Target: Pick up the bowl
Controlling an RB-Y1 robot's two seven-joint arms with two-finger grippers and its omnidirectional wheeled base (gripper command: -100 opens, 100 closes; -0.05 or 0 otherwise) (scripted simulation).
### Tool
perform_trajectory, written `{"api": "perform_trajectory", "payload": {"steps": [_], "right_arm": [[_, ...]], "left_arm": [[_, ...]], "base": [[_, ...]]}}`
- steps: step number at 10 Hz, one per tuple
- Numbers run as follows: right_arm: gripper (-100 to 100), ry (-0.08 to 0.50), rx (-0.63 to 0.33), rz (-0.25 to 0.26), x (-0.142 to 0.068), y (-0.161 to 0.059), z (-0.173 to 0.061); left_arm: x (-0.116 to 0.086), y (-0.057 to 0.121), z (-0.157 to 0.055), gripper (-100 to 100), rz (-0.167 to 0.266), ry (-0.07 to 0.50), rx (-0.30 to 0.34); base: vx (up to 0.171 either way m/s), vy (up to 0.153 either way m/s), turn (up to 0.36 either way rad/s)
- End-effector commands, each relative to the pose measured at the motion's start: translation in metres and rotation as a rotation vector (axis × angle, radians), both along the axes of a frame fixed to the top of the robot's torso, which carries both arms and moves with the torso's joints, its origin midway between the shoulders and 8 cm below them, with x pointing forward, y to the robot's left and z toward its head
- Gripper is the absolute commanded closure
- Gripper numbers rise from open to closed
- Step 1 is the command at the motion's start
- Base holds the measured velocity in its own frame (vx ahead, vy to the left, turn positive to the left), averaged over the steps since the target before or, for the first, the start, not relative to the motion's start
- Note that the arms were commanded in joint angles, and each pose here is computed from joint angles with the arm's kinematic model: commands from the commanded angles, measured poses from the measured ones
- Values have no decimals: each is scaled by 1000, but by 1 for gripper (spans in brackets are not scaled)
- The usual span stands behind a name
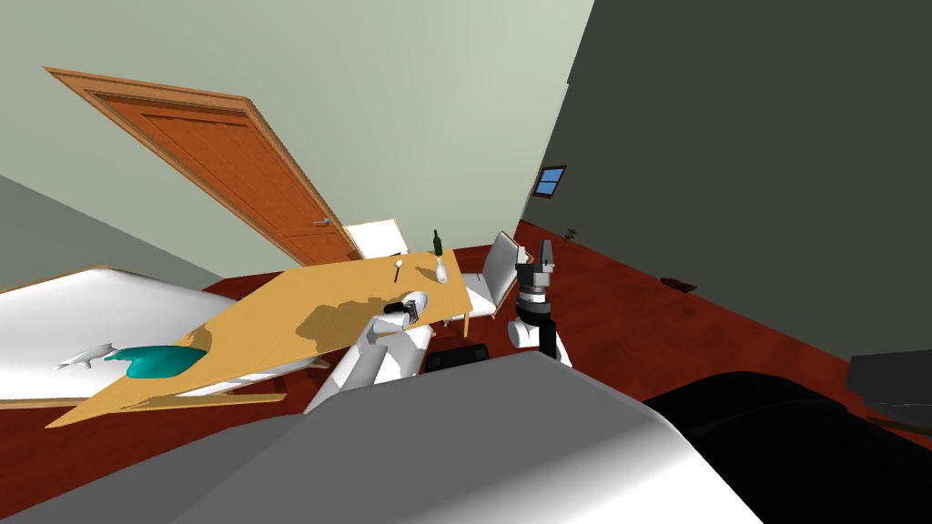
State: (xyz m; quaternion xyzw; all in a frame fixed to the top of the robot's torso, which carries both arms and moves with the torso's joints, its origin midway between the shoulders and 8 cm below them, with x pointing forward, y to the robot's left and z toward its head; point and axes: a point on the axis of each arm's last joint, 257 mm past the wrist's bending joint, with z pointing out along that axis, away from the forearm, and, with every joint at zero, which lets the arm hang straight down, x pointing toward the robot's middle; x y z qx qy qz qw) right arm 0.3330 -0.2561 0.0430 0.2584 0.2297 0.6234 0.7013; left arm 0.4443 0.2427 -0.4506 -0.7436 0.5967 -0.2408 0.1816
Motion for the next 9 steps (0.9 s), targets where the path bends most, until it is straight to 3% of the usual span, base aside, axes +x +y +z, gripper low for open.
{"api": "perform_trajectory", "payload": {"steps": [1, 2, 3, 4, 5, 7, 8, 9], "right_arm": [[0, 0, 0, 0, 0, 0, 0], [0, 0, 0, 0, 0, 0, 0], [0, 0, 0, 0, 0, 0, 0], [0, 0, 0, 0, 0, 0, 0], [0, 0, 0, 0, 0, 0, 0], [0, 0, 0, 0, 0, 0, 0], [0, 0, 0, 0, 0, 0, 0], [0, 0, 0, 0, 0, 0, 0]], "left_arm": [[-24, 5, -24, -100, 0, 84, 13], [-33, 7, -32, -100, 2, 108, 15], [-26, 7, -25, -100, 1, 84, 13], [-28, 8, -26, 0, 1, 91, 13], [-6, -6, -20, -100, -20, 52, 2], [-12, -4, -33, -100, -18, 88, 6], [12, -20, -21, -100, -42, 36, -6], [11, -20, -28, -100, -43, 58, -2]], "base": [[76, 43, -57], [50, 38, -28], [16, 16, -2], [0, 0, 0], [-16, 12, 190], [-12, 0, 30], [-17, -8, 105], [-10, -14, 85]]}}
